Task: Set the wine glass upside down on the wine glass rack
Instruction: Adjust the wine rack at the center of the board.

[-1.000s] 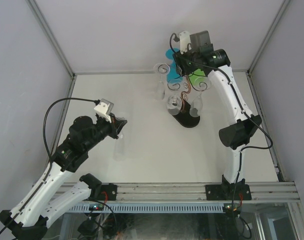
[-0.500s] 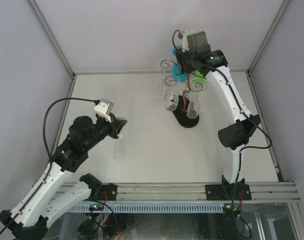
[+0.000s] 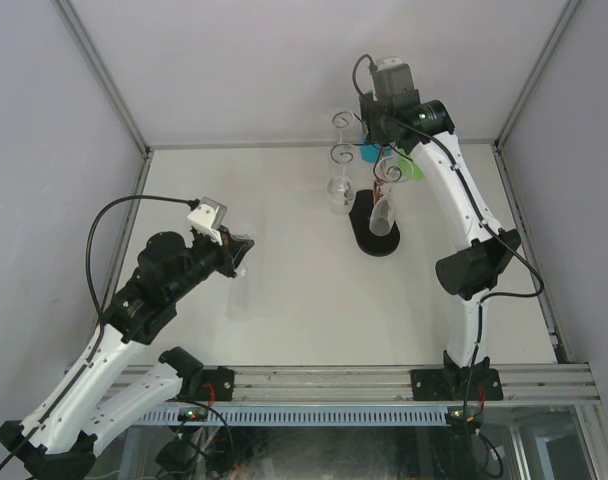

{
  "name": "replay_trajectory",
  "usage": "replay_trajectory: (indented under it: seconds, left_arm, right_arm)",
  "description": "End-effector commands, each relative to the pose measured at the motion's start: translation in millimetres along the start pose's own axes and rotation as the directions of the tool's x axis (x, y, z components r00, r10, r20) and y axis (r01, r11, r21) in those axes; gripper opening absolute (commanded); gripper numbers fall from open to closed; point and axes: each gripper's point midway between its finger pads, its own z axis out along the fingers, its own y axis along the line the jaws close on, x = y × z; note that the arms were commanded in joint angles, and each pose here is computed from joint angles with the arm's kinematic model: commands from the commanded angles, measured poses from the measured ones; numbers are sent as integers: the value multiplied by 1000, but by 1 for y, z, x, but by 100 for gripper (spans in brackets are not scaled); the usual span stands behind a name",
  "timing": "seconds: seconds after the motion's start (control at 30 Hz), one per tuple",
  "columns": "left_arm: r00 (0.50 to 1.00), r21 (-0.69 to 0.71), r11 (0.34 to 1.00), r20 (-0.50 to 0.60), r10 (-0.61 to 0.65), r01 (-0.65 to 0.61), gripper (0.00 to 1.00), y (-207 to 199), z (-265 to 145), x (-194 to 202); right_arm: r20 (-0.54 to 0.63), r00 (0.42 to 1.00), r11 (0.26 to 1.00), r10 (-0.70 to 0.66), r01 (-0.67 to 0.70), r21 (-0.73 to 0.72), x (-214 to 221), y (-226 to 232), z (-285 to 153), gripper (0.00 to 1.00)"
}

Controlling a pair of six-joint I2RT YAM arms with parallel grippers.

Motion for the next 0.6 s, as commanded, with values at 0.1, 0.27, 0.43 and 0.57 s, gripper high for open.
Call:
replay_trajectory:
  seconds: [0.1, 0.27, 0.43, 0.57]
  left_arm:
    - [999, 22, 1000, 36, -17, 16, 0, -3, 2, -6]
    - [999, 21, 1000, 36, -17, 17, 0, -3, 2, -6]
    - [999, 20, 1000, 34, -18, 17, 0, -3, 3, -6]
    - [999, 20, 1000, 35, -18, 18, 0, -3, 2, -6]
  right_arm:
    - [52, 995, 990, 84, -89, 110, -11, -21, -12, 14]
    - [39, 995, 994, 87, -89, 70, -9, -17, -6, 20]
    - [41, 995, 996, 86, -88, 29, -9, -13, -4, 37]
    - [59, 995, 996, 84, -84, 10, -13, -11, -7, 53]
